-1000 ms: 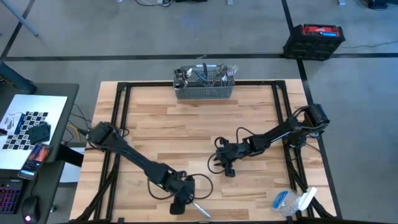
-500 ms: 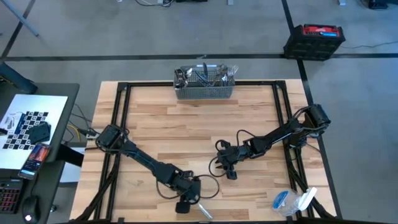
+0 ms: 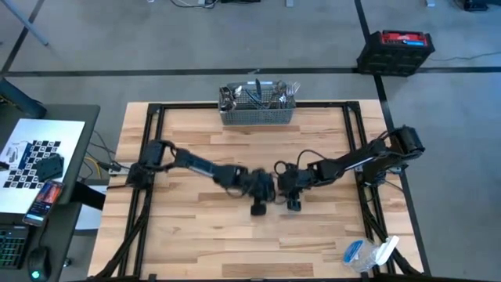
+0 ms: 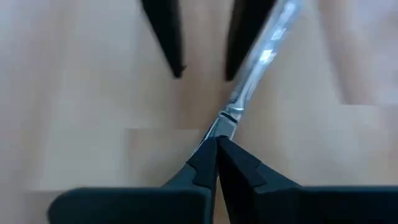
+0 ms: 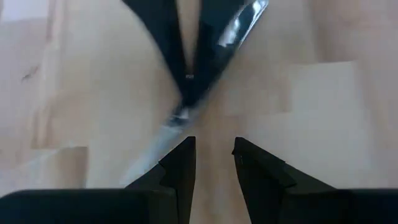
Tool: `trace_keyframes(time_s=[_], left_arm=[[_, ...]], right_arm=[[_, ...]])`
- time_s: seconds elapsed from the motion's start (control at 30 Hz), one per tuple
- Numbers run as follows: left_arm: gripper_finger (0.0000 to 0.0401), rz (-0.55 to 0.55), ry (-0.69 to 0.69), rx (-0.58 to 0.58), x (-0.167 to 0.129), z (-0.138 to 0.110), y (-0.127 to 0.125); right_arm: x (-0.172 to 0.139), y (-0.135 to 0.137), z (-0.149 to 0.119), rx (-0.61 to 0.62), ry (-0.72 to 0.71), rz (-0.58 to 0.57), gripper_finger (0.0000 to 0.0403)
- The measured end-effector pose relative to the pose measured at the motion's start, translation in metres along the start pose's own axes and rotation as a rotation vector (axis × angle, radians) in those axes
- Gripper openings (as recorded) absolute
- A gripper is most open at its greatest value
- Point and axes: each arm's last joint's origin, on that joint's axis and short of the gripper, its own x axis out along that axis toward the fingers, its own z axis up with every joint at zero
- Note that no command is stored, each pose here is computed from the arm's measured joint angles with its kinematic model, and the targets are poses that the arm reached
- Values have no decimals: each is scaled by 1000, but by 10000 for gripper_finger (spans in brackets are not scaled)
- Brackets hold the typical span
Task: Sort silverware
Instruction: Put the silver table knife into the gray organizer
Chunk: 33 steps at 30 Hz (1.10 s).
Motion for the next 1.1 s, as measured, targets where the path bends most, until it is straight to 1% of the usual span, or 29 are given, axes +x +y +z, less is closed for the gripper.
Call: trace_keyframes(time_s=[0.13, 0.2, 0.3, 0.4, 0.5, 0.57, 0.7, 0.73, 0.87, 0.93, 1.0, 1.1], left_arm=[[0, 0, 39, 166, -14, 16, -2], [6, -3, 58, 220, -26, 25, -6], [29, -7, 118, 244, -43, 31, -9], [60, -5, 211, 248, -50, 24, -11], [86, 47, 273, 259, -52, 19, -10], [96, 94, 274, 284, -47, 16, -8], [96, 274, 276, 332, -35, 9, -8], [94, 290, 281, 362, -35, 8, -11], [87, 274, 281, 456, -31, 7, -24], [85, 263, 286, 486, -30, 5, -31], [84, 257, 271, 502, -31, 6, -37], [84, 251, 265, 496, -31, 6, -42]], right_arm=[[-11, -14, 7, 126, -45, -23, 102], [-12, -21, 10, 175, -60, -34, 102], [-13, -28, 12, 219, -76, -33, 102], [-13, -32, 15, 232, -88, 6, 102], [-14, -35, 20, 242, -136, 34, 102], [-11, -37, 22, 255, -157, 59, 102], [3, -41, 20, 326, -132, 130, 102], [8, -41, 19, 337, -115, 143, 102], [30, -41, 10, 368, -58, 167, 102], [37, -40, 10, 379, -71, 213, 102], [43, -40, 9, 398, -66, 244, 102], [52, -41, 7, 425, -63, 254, 101]])
